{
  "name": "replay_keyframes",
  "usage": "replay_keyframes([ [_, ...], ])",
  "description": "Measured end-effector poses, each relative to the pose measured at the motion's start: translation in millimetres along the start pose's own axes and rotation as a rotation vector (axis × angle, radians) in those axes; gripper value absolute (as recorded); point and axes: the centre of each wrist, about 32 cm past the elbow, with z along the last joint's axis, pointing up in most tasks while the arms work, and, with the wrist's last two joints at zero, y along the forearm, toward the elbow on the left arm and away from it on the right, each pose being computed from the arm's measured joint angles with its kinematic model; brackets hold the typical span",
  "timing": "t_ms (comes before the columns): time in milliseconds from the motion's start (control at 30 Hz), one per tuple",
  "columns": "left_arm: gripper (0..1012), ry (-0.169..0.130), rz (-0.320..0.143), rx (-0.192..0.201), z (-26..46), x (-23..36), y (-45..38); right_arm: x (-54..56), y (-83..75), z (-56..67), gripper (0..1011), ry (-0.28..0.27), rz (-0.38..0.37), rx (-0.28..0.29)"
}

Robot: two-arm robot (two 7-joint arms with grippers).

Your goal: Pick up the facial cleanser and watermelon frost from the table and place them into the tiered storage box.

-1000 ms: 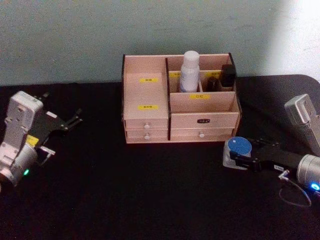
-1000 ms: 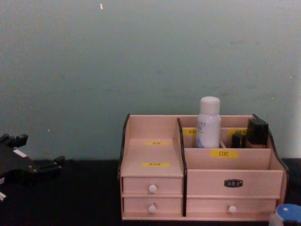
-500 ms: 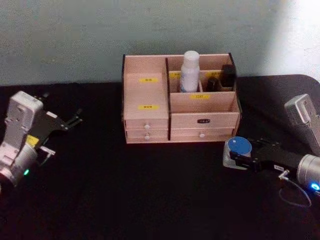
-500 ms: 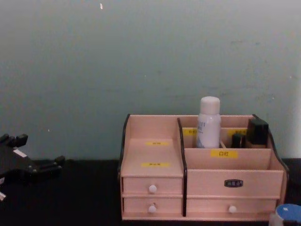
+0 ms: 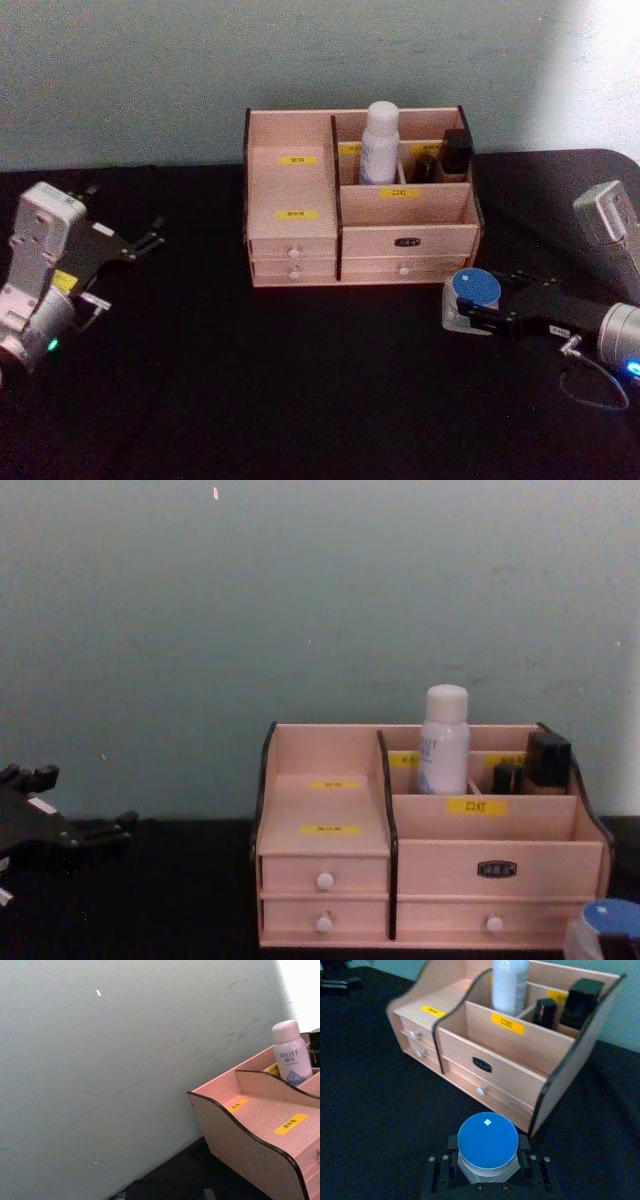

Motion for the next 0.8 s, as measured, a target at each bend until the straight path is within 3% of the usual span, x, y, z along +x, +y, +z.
replay_keyframes([
  [333,1001,0.0,0.0,0.0,0.0,0.0,0.0,-1.1,2.0,19.7,708,-0.025,0.075,0.044],
  [800,1001,0.0,0.0,0.0,0.0,0.0,0.0,-4.8,35.2,56.0,708,-0.085,0.18,0.124],
])
